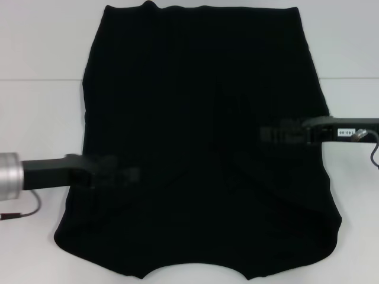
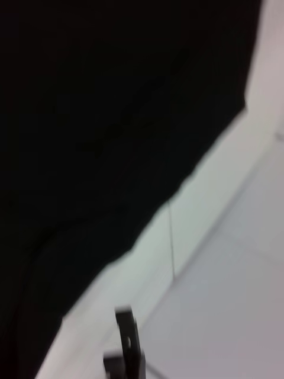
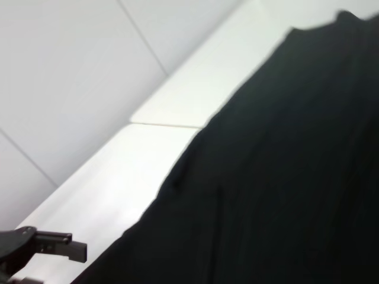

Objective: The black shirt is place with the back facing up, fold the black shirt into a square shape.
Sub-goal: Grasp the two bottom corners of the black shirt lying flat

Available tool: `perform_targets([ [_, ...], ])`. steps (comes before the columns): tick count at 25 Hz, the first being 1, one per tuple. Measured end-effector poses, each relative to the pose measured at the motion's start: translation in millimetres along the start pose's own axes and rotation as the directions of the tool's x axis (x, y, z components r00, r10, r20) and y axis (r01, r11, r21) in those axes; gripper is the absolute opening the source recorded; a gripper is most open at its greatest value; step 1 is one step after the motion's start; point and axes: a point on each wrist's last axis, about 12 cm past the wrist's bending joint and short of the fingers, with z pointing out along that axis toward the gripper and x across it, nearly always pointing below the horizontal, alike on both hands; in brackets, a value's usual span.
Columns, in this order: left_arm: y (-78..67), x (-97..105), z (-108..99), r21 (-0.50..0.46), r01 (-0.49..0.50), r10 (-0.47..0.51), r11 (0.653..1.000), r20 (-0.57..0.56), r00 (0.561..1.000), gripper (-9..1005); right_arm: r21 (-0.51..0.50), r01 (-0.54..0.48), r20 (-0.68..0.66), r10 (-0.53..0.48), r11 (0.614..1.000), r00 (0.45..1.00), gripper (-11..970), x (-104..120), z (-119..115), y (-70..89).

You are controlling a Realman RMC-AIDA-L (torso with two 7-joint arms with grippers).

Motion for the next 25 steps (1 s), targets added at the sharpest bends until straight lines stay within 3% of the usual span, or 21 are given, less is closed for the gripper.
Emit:
perform_targets([
  [5,10.6,6,-28,-0.117,0.147,-0.152,0.982,-0.041,0.987,886,-0.003,0.035,0.01,-0.035,0.999,0.999,917,2,4,2.0],
  [12,15.5,17,-55,-0.214,0.182,-0.214,0.96,-0.136,0.967,885,0.007,0.043,0.018,-0.044,0.999,0.999,919,-7,4,0.8],
  [25,12.4,18,-50,-0.236,0.119,-0.183,0.965,-0.274,0.944,882,0.005,0.046,0.028,-0.046,0.999,0.999,918,-13,4,1.5],
])
